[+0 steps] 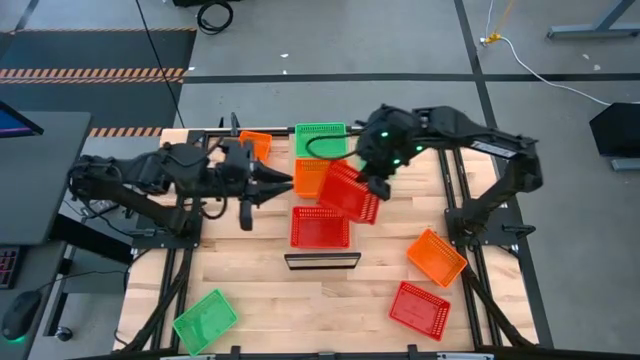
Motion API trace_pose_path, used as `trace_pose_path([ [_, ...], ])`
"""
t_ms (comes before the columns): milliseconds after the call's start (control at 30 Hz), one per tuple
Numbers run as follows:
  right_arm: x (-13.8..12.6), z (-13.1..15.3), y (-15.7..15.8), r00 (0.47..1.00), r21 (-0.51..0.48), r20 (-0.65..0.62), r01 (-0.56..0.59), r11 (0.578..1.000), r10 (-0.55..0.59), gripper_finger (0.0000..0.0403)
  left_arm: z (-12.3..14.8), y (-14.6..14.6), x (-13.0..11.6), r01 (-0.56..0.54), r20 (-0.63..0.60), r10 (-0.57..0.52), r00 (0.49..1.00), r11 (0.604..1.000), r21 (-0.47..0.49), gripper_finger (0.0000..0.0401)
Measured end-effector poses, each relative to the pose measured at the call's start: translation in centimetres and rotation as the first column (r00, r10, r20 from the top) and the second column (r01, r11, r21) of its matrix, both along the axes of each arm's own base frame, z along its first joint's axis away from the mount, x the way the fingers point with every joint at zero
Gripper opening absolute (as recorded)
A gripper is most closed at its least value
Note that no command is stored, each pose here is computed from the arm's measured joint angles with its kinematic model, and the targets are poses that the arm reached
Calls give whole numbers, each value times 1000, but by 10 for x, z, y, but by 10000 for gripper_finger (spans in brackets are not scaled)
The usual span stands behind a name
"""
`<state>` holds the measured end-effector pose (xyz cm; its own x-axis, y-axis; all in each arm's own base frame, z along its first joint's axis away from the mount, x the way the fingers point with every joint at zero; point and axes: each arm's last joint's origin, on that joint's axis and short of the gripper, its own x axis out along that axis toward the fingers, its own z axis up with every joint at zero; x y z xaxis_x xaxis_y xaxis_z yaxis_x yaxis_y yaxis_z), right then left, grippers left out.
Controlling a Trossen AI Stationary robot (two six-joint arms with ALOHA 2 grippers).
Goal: Stack baskets on shelf by color
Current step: Stack the top red bin on top of the red bin on the shelf
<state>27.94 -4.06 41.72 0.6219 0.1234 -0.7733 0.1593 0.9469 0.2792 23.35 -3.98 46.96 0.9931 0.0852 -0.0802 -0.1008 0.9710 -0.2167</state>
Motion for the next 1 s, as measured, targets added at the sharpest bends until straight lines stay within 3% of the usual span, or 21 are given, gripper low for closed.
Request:
trace_pose_path([
  [233,41,1,16,994,-32,23,-107,994,108,8,5,8,-33,-67,-33,66,997,997,-26,74],
  [500,76,-20,31,979,-55,-27,-205,977,204,8,6,11,-48,-75,-57,72,996,995,-60,73],
  [733,91,-38,34,970,-55,-75,-236,970,232,8,5,11,-49,-76,-62,72,995,995,-67,67],
  [1000,91,-38,33,970,-95,-83,-235,967,228,11,5,11,-49,-76,-68,71,995,995,-66,72],
])
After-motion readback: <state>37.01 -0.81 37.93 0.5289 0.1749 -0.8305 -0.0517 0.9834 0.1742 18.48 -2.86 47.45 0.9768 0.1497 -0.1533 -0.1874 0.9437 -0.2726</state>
